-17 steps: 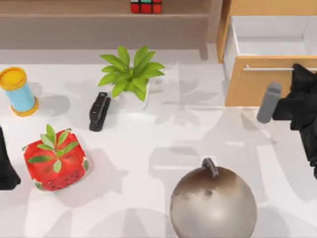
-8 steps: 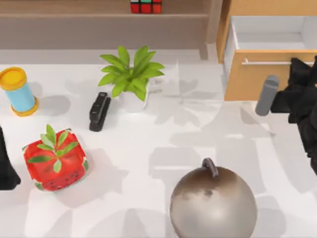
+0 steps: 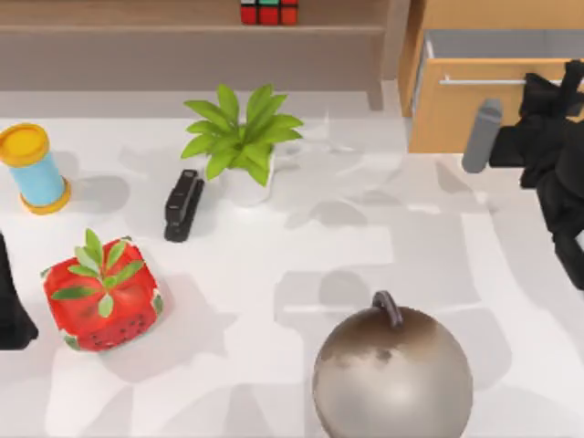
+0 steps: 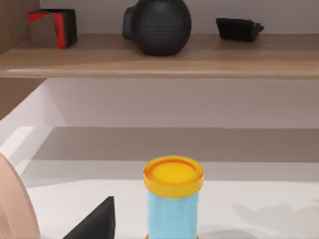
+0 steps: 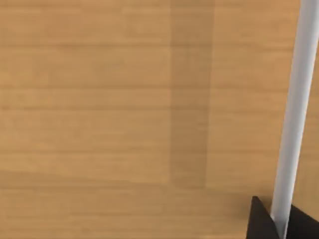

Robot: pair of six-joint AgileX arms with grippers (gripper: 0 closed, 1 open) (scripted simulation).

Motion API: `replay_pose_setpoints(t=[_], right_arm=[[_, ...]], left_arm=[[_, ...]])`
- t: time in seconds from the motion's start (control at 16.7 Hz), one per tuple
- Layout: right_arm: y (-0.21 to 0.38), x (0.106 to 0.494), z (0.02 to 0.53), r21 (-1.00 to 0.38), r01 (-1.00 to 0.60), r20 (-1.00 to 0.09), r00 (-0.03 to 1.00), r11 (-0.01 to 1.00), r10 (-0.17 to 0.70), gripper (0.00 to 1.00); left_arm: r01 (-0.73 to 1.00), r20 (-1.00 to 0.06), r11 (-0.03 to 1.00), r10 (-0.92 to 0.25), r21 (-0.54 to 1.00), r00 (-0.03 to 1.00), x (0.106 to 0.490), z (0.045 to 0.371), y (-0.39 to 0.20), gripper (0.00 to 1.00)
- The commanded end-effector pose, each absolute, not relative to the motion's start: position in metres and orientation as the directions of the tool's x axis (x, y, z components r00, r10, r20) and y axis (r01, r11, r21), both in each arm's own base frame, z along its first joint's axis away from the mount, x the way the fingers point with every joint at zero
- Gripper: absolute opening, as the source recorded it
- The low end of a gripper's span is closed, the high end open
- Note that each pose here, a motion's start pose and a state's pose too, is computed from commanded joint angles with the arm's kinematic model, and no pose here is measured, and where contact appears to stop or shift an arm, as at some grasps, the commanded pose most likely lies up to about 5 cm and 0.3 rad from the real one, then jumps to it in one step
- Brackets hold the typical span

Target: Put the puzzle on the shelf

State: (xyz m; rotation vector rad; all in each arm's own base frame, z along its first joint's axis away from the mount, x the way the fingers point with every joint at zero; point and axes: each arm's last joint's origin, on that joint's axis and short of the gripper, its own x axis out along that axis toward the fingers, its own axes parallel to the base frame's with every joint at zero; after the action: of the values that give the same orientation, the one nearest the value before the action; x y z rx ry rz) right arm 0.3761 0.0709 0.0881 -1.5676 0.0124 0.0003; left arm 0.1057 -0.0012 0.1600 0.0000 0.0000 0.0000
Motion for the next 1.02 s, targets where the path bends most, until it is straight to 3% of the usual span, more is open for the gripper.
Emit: replay_pose_setpoints(t=[0.36,1.02], right_arm=[[0.072,0.379,0.088,-1.0,-0.009,-0.009,1.0,0.005,-0.007,0.0],[0.071,0.439,0.088,-1.0,-0.009,-0.01,1.0,0.006,-0.007,0.0]], left_arm=[[0.0,0.0,1.0,0.0,0.0,1.0,0.106,0.16,-0.001,1.0],[0.0,0.0,1.0,0.0,0.0,1.0,0.106,0.16,-0.001,1.0]])
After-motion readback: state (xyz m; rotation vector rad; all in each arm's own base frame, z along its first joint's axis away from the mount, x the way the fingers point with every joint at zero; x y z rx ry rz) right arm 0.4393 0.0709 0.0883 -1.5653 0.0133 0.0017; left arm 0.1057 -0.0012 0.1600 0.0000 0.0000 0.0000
